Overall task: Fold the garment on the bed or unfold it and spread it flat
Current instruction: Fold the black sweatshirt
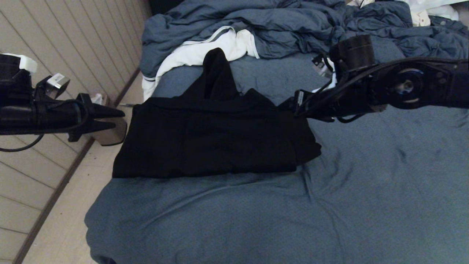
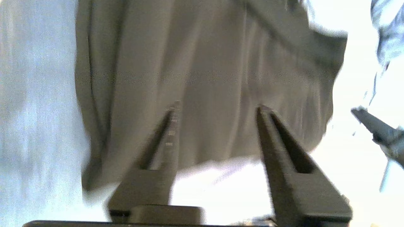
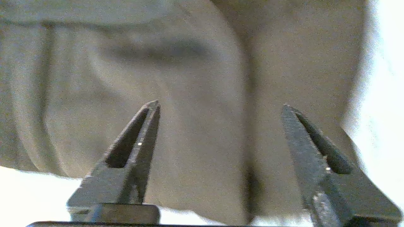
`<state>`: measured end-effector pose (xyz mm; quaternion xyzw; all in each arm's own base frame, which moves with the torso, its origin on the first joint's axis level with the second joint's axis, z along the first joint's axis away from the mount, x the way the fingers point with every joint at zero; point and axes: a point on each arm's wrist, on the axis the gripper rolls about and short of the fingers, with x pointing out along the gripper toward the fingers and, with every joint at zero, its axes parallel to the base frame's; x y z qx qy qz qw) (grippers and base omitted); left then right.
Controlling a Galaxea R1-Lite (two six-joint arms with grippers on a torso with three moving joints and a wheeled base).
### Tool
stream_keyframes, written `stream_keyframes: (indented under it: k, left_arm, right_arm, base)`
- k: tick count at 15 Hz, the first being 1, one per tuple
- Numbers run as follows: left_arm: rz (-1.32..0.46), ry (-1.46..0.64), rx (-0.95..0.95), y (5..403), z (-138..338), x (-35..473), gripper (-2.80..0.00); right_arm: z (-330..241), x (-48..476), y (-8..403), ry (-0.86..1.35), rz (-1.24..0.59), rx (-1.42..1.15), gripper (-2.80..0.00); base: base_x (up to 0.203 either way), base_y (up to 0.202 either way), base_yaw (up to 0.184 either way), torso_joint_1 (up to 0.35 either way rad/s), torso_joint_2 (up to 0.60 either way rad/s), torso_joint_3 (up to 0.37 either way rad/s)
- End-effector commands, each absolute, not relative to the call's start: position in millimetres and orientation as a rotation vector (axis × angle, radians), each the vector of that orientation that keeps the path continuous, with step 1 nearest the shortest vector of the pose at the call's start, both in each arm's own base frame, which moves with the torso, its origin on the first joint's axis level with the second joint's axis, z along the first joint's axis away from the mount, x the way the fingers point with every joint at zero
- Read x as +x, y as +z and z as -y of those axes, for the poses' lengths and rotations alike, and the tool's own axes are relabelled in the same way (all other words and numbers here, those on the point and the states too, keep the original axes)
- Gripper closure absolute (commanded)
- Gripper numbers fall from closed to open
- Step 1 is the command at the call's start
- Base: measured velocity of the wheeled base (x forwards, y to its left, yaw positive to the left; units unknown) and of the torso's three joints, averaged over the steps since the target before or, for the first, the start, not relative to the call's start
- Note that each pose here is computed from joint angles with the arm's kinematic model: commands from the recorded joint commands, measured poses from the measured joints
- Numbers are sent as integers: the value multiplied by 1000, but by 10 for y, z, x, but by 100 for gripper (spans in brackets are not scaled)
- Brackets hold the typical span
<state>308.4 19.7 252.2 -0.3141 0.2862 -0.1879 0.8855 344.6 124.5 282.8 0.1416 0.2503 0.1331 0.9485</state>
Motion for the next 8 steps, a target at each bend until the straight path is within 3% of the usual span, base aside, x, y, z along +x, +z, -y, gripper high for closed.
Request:
stream_keyframes:
  k: [1, 8]
  left_arm:
    - [-578, -393, -653, 2583, -187, 2711, 0]
    - [-685, -425, -713, 2194, -181, 2652, 0]
  right_arm:
    - [-1088, 3158, 2950, 260, -495, 298, -280]
    - [-815, 2699, 2795, 188, -642, 286, -280]
  base:
    - [0, 0, 0, 0, 0, 0]
    - [0, 0, 0, 0, 0, 0]
